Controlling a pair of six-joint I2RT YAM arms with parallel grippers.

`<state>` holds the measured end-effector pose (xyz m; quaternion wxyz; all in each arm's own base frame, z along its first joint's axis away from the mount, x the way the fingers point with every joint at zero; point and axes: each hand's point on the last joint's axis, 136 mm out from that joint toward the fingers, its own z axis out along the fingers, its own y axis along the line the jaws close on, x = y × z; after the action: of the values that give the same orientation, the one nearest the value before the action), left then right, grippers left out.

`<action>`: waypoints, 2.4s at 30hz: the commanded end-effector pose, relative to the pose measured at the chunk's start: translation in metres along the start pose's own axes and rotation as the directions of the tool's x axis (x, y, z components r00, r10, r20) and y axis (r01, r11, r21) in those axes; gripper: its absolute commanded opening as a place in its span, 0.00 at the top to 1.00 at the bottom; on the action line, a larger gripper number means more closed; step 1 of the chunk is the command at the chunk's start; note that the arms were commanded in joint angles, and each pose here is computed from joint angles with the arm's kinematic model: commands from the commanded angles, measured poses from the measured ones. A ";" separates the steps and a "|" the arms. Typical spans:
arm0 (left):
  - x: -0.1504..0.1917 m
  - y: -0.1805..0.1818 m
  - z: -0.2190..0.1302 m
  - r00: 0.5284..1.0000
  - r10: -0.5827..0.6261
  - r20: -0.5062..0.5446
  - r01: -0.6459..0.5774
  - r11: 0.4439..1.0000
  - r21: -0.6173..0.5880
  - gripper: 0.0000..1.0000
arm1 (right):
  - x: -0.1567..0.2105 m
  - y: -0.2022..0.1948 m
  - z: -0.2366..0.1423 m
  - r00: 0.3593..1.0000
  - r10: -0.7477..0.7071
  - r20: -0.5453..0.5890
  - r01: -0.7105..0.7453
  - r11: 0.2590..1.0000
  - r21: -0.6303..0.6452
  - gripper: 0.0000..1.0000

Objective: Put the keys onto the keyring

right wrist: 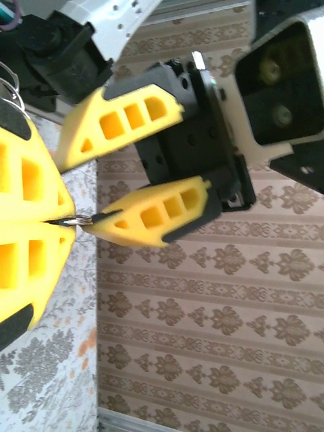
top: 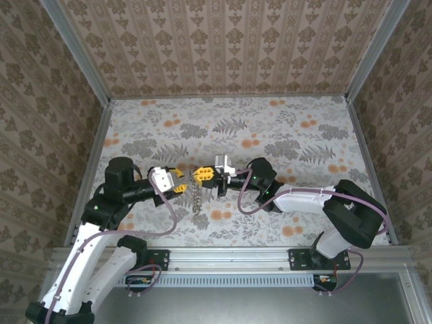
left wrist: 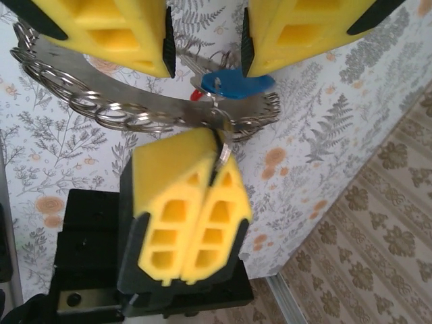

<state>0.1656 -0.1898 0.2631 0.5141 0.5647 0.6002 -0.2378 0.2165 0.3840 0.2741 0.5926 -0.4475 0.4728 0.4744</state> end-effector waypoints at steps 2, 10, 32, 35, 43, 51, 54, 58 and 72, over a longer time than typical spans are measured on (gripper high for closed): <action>-0.018 -0.001 -0.006 0.998 -0.034 0.057 0.031 0.998 0.062 0.71 | -0.029 0.008 0.001 0.995 -0.096 0.038 0.098 0.995 -0.037 1.00; -0.030 -0.005 0.004 0.983 -0.099 0.152 0.074 0.984 0.161 0.68 | -0.031 0.009 0.000 0.993 -0.108 0.039 0.109 0.993 -0.031 1.00; -0.013 -0.013 0.016 0.985 -0.135 0.108 0.109 0.970 0.216 0.89 | -0.037 0.011 0.003 0.992 -0.113 0.055 0.115 0.992 -0.045 1.00; -0.010 -0.014 0.018 0.985 -0.137 0.102 0.112 0.969 0.221 0.89 | -0.040 0.011 0.003 0.991 -0.116 0.065 0.119 0.992 -0.041 1.00; -0.003 -0.017 0.019 0.987 -0.139 0.082 0.117 0.967 0.224 0.83 | -0.040 0.010 0.003 0.992 -0.112 0.062 0.115 0.993 -0.039 1.00; -0.002 -0.018 0.019 0.988 -0.132 0.079 0.111 0.967 0.230 1.00 | -0.033 0.012 0.005 0.993 -0.113 0.027 0.114 0.992 -0.057 1.00; -0.003 -0.017 0.018 0.991 -0.114 0.070 0.095 0.970 0.225 1.00 | -0.021 0.015 0.001 0.985 -0.160 -0.061 0.155 0.985 -0.080 0.90; 0.002 -0.018 0.015 0.997 -0.071 0.005 0.069 0.975 0.210 1.00 | 0.002 0.023 -0.014 0.918 -0.275 -0.287 0.234 0.957 -0.169 0.75; 0.006 -0.017 0.024 0.995 -0.046 -0.085 0.064 0.974 0.220 1.00 | 0.024 0.016 -0.014 0.817 -0.268 -0.510 0.186 0.960 -0.207 0.68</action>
<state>0.1565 -0.2087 0.2310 0.4015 0.6074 0.6161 -0.3003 0.2012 0.3759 0.2513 0.4796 -0.6538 0.5058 0.2944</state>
